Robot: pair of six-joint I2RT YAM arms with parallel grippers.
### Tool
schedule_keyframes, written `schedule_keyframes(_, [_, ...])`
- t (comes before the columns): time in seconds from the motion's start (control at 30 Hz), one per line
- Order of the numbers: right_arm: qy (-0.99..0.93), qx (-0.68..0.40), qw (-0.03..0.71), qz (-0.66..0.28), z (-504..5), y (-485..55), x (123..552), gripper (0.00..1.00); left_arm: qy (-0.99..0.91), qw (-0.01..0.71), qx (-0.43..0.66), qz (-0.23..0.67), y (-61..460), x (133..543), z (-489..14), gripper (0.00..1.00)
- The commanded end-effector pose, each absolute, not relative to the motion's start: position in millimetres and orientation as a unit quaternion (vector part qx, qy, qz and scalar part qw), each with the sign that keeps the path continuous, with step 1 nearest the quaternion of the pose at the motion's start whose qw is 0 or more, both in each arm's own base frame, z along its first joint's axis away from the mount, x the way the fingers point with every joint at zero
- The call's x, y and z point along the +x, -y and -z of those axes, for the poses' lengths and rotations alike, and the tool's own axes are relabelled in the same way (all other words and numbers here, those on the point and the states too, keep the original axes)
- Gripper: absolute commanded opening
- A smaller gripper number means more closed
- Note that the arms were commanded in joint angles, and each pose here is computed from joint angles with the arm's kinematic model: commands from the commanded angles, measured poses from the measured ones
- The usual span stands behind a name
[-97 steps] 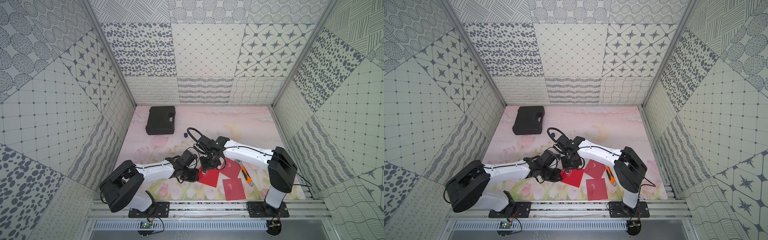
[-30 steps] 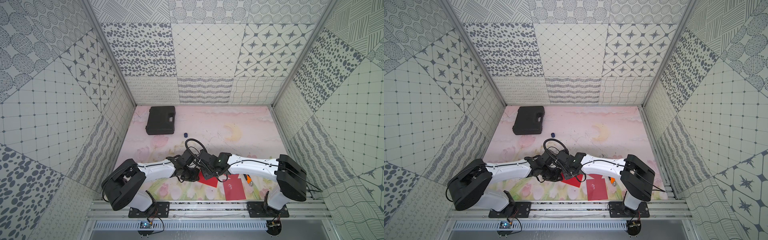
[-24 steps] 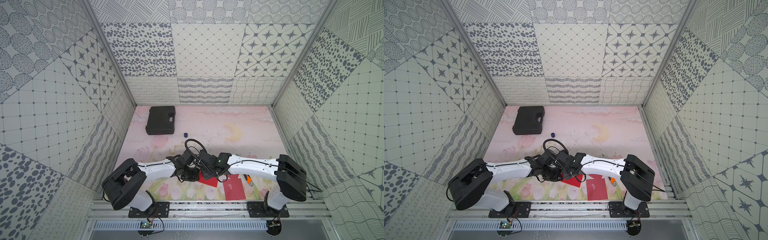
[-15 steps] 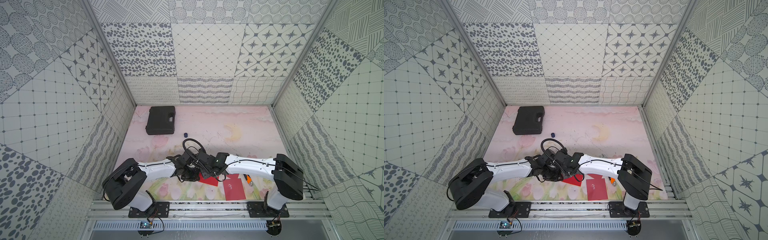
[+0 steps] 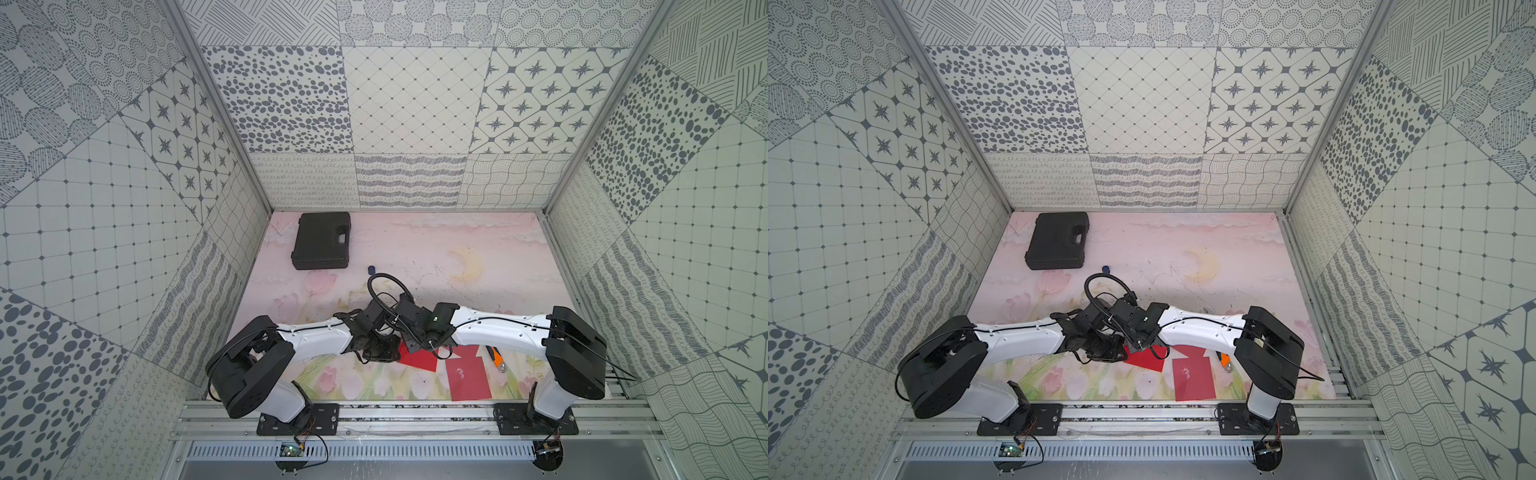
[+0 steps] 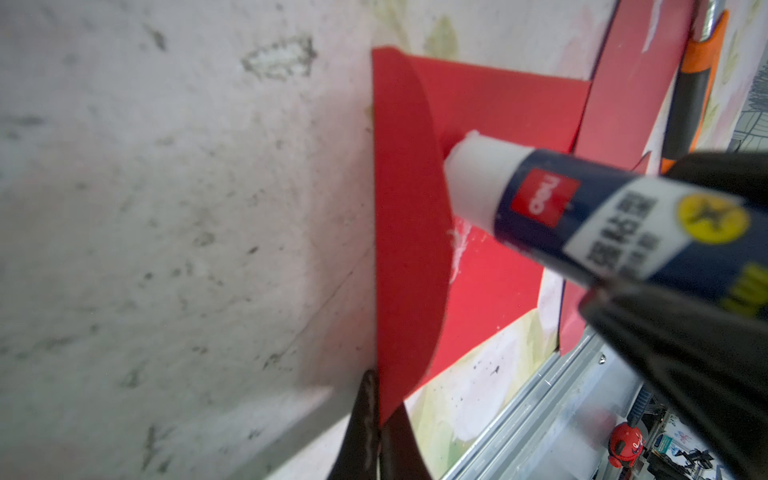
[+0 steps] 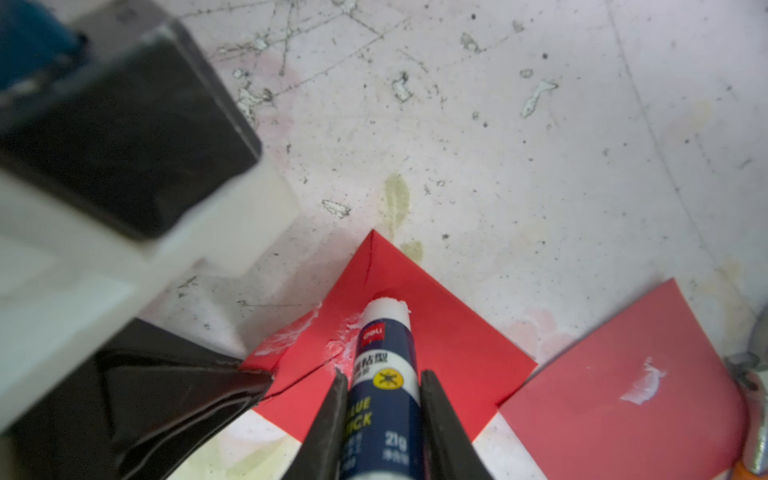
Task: Seal the envelope with a glue stick
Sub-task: Apply the envelope at the center of the board.
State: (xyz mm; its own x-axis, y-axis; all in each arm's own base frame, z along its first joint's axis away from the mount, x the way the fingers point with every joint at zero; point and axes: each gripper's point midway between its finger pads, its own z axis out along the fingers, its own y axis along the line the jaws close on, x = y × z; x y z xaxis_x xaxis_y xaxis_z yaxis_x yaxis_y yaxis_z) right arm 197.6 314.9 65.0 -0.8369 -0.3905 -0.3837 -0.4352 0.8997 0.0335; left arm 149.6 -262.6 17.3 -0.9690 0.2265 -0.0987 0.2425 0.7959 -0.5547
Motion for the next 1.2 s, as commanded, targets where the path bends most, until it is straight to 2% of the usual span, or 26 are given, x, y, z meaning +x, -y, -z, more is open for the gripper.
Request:
schedule_keyframes(0.0, [-0.956, -0.234, 0.140, -0.109, -53.2, -325.5, 175.5, 0.00, -0.950, 0.014, 0.120, 0.287, 261.1, 152.0, -16.8, 0.00])
schedule_keyframes(0.1, [-0.957, -0.228, 0.145, -0.106, -57.0, -318.1, 175.8, 0.00, -0.951, 0.014, 0.119, 0.286, 260.8, 152.1, -16.6, 0.00])
schedule_keyframes(0.3, [-0.968, -0.193, 0.157, -0.014, -57.3, -276.8, 190.0, 0.00, -0.951, 0.017, 0.119, 0.285, 260.2, 153.0, -17.6, 0.00])
schedule_keyframes(0.4, [-0.969, -0.194, 0.150, 0.003, -55.5, -272.0, 190.3, 0.00, -0.951, 0.017, 0.120, 0.284, 260.1, 152.9, -17.5, 0.00])
schedule_keyframes(0.7, [-0.964, -0.224, 0.091, -0.115, -54.6, -316.1, 167.4, 0.00, -0.952, 0.017, 0.117, 0.284, 259.9, 154.6, -18.0, 0.00])
schedule_keyframes(1.0, [-0.975, -0.181, 0.129, 0.012, -60.3, -265.3, 190.8, 0.00, -0.952, 0.019, 0.117, 0.283, 259.4, 154.4, -18.7, 0.00])
schedule_keyframes(1.07, [-0.974, -0.190, 0.120, 0.003, -59.7, -270.3, 188.2, 0.00, -0.952, 0.017, 0.117, 0.284, 259.7, 154.2, -18.5, 0.00])
schedule_keyframes(1.17, [-0.972, -0.209, 0.090, -0.057, -56.4, -293.6, 176.6, 0.00, -0.951, 0.017, 0.119, 0.284, 260.7, 154.5, -18.7, 0.00])
